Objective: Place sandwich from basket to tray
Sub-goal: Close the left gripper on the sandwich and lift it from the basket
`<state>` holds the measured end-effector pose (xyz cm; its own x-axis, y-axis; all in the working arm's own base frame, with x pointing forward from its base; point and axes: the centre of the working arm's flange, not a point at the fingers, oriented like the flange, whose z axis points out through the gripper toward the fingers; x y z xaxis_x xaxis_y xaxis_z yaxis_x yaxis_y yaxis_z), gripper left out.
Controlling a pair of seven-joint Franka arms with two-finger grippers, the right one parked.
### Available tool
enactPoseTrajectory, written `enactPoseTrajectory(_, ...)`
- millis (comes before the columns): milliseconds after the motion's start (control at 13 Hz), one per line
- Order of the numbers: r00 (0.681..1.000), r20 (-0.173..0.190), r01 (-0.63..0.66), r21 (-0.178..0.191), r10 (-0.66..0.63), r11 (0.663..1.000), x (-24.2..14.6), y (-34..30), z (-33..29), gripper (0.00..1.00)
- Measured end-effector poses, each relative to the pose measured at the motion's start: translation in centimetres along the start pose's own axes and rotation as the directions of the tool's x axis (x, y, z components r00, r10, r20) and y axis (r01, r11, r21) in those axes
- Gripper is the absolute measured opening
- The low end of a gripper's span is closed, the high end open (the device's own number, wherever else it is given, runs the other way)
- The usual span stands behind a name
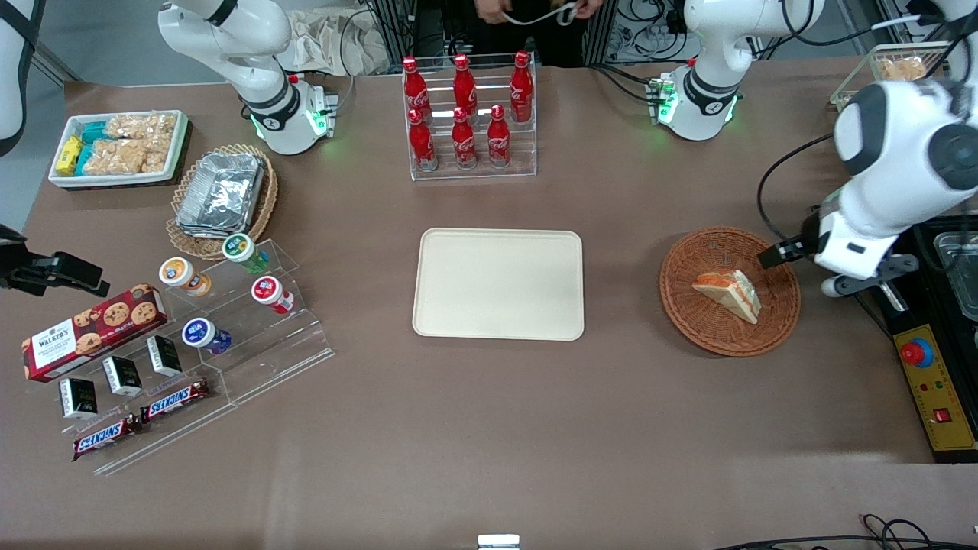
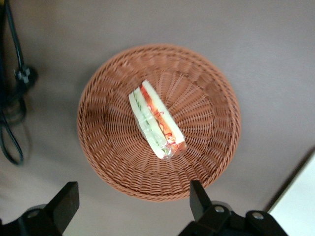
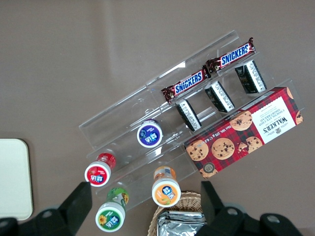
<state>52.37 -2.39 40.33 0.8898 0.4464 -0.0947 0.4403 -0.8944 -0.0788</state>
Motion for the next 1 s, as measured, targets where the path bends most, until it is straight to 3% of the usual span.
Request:
enactPoseTrajectory(154, 0.985, 0.008, 0.17, 0.006, -0.17, 0.985, 0.1, 1.8, 3.1, 1.0)
enactPoseTrajectory(385, 0.953, 0.004, 0.304, 0.001, -0.304, 0.953, 1.0, 3.1, 8.6, 1.0)
enactPoseTrajectory(923, 0.935, 0.015, 0.354, 0.011, -0.354, 0.935, -0.5, 2.1, 16.3, 1.0)
enactPoseTrajectory(1000, 0.935, 0.016, 0.355, 0.012, -0.355, 0.935, -0.7, 1.9, 16.6, 0.95)
